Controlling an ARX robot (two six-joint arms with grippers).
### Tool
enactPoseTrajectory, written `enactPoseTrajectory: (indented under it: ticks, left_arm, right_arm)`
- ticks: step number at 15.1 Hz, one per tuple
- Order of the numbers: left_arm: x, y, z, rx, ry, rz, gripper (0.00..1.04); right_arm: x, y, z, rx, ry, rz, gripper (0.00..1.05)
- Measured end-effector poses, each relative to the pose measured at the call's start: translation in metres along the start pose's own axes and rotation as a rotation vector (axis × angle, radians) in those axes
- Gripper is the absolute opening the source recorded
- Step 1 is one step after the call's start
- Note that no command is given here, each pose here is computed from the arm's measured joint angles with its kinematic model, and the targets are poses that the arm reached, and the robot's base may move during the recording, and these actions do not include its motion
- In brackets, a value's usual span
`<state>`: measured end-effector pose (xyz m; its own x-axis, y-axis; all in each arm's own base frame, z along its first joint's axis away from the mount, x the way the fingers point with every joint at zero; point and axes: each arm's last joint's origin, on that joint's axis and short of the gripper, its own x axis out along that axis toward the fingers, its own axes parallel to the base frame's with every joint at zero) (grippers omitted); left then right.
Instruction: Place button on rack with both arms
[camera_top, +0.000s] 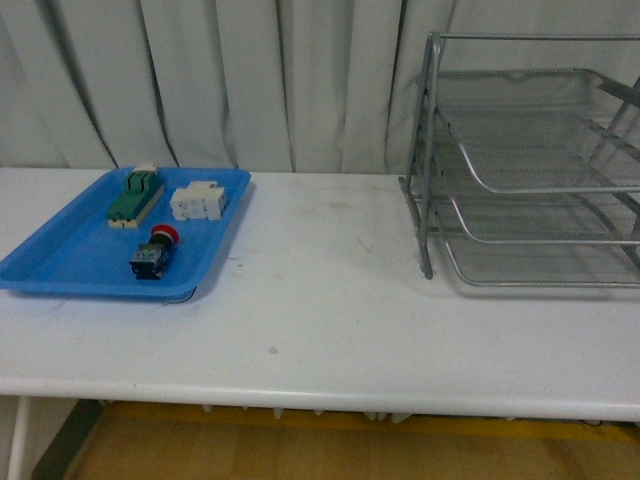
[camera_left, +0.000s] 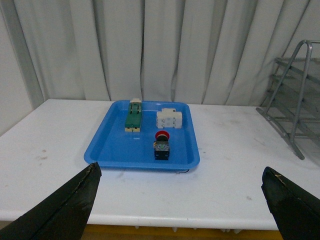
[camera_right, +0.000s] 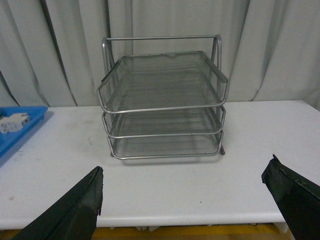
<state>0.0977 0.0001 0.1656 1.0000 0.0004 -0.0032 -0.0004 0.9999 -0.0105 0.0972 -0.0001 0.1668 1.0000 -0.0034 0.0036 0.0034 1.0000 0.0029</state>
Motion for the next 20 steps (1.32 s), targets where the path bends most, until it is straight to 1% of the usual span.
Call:
enactPoseTrajectory:
  ticks: [20]
  left_arm:
    - [0.0,0.0,0.0,0.0,0.0,0.0,0.98]
  right_arm:
    - [0.0,0.0,0.0,0.0,0.0,0.0,0.98]
